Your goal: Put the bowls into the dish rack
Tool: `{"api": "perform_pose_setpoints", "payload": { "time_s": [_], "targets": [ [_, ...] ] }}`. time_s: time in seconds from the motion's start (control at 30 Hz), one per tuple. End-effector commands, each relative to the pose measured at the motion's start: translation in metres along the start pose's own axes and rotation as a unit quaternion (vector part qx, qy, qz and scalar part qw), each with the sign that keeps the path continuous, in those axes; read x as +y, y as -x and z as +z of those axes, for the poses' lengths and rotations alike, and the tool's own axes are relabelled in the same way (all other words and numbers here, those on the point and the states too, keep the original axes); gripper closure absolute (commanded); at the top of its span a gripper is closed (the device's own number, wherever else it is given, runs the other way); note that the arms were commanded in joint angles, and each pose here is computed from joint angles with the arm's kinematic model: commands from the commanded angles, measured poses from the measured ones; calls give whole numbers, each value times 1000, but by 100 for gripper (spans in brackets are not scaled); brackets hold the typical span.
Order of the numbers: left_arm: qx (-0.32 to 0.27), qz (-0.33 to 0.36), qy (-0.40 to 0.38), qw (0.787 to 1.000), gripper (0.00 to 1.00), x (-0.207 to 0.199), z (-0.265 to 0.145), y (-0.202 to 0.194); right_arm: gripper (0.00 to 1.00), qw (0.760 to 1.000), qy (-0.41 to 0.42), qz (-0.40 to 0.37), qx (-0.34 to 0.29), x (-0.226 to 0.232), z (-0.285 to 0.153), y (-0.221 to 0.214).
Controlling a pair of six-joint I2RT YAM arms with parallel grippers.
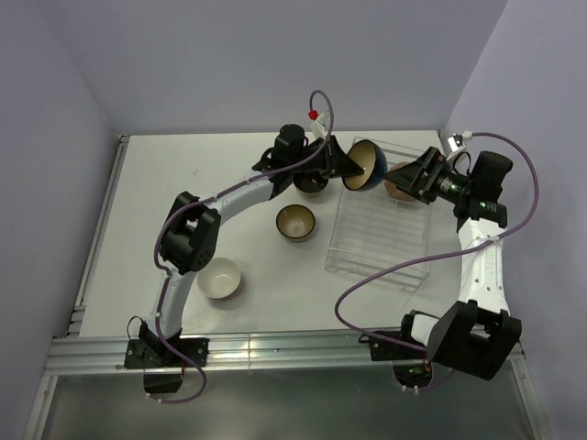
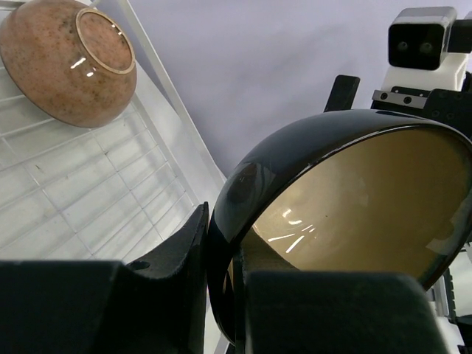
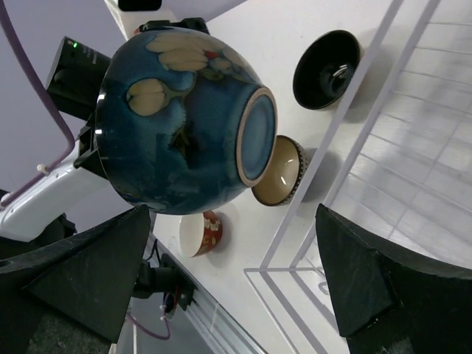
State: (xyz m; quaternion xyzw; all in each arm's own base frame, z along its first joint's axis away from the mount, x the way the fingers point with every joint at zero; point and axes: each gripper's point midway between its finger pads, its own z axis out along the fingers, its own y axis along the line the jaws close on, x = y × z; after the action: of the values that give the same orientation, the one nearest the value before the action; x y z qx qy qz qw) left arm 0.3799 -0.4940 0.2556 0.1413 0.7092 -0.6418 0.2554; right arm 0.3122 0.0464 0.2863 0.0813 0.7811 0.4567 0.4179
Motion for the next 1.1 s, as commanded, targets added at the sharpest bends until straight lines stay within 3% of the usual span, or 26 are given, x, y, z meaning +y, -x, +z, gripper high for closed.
{"api": "perform_pose_setpoints", "payload": {
  "time_s": [0.0, 0.27, 1.07],
  "targets": [
    [-20, 35, -70, 997, 100, -46, -5, 16, 0, 998, 18, -48, -27, 24, 9, 12],
    [-14, 28, -78, 996, 100, -48, -8, 11, 0, 994, 47, -89, -35, 52, 22, 13],
    [-16, 15, -75, 997, 100, -45, -6, 10, 0, 997, 39, -65, -19, 53, 38, 7]
  ]
}}
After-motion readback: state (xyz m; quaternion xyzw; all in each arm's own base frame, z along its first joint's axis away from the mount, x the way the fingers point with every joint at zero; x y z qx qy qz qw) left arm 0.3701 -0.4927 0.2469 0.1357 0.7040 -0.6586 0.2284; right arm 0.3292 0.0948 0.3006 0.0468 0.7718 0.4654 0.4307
